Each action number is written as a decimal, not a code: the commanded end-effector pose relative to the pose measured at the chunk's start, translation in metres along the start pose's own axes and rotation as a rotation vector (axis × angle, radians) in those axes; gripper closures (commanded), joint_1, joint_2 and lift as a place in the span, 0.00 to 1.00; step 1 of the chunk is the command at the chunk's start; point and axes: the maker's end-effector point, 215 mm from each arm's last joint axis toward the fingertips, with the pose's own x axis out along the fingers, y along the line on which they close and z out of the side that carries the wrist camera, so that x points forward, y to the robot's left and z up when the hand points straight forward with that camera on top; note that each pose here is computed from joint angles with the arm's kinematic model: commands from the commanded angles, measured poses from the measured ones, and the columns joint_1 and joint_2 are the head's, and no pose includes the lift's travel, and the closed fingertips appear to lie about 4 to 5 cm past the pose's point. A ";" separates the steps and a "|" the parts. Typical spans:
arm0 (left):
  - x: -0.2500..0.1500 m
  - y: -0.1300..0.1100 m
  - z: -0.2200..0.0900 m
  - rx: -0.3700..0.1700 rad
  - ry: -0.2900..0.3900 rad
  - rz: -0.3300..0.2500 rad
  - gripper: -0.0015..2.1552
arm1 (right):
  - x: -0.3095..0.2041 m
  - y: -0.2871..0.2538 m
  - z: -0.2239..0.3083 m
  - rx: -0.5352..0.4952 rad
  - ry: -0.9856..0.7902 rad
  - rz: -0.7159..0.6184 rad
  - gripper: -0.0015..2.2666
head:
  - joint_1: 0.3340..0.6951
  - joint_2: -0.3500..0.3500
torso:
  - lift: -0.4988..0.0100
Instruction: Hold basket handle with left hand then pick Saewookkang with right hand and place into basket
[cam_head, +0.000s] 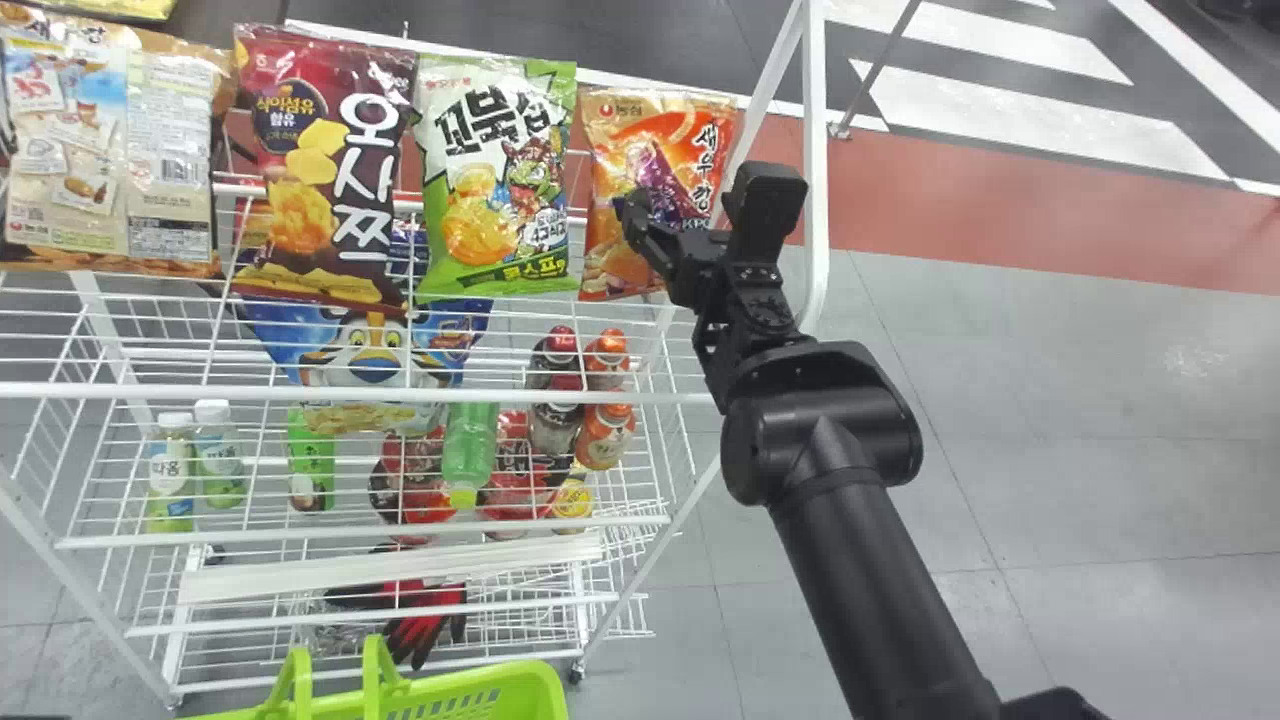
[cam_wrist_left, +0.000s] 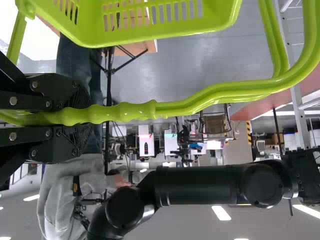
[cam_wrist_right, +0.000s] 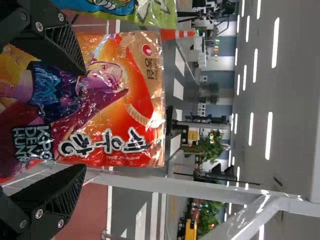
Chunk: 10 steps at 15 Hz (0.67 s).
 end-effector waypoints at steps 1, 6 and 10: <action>0.000 0.001 0.000 -0.004 0.003 0.001 0.97 | 0.011 0.003 -0.007 -0.006 0.024 0.019 0.07 | 1.00 0.03 | 0.95; 0.002 0.005 0.000 -0.016 0.008 -0.002 0.97 | 0.020 0.025 -0.019 0.011 0.071 0.119 0.15 | 1.00 0.07 | 0.95; 0.004 0.006 0.001 -0.018 0.010 -0.001 0.97 | 0.015 0.029 -0.036 -0.006 0.124 0.141 0.99 | 1.00 0.09 | 0.95</action>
